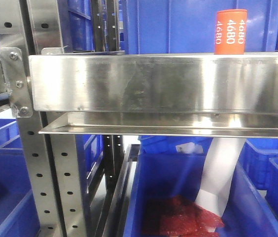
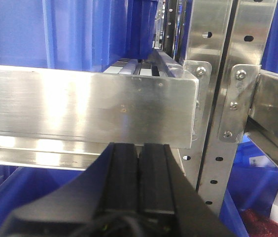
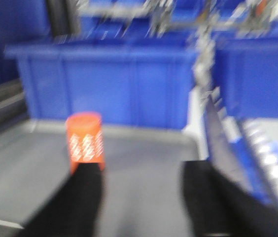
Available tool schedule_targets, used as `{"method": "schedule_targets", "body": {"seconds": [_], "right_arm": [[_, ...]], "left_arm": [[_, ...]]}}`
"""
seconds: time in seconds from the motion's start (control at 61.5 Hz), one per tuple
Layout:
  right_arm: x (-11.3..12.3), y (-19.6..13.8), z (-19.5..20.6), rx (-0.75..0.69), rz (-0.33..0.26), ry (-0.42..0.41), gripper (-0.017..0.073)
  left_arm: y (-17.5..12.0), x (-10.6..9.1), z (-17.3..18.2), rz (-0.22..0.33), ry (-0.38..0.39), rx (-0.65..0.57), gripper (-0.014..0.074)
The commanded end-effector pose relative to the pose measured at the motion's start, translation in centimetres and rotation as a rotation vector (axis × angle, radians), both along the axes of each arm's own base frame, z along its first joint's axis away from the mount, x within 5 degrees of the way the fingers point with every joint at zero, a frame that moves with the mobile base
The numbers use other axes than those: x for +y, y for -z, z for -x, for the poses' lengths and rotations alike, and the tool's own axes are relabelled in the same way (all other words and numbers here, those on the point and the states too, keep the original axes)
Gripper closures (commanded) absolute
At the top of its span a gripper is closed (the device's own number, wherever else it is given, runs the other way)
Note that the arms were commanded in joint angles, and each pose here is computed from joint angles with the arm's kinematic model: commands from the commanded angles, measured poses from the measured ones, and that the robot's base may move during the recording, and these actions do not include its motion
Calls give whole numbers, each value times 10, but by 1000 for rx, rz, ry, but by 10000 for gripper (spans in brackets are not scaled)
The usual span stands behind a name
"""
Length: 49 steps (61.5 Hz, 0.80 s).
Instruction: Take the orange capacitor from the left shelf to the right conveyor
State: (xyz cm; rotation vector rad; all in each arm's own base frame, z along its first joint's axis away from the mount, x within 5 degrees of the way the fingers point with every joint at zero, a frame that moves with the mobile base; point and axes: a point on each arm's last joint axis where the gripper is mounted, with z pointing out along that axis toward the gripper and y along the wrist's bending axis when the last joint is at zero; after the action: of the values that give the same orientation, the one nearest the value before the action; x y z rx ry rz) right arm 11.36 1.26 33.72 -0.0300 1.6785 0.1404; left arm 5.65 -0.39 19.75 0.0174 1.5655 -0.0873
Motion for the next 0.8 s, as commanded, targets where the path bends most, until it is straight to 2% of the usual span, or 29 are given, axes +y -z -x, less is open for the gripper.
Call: {"method": "schedule_targets", "body": {"seconds": [0.0, 0.195, 0.374, 0.634, 0.78], "right_arm": [[8, -15, -24, -64, -4, -40, -74], [29, -3, -67, -34, -2, -117, -67], [39, 7, -100, -60, -6, -125, -67], [49, 16, -135, -68, -53, -138, -67], [54, 20, -151, -61, -53, -154, -67]], "left_arm": [[-10, 1, 1, 12, -6, -101, 720], [-10, 1, 1, 12, -6, -101, 720], [-10, 1, 1, 12, -6, -101, 720], [-10, 1, 1, 12, -6, -101, 720], [-10, 1, 1, 12, -6, -101, 720]]}}
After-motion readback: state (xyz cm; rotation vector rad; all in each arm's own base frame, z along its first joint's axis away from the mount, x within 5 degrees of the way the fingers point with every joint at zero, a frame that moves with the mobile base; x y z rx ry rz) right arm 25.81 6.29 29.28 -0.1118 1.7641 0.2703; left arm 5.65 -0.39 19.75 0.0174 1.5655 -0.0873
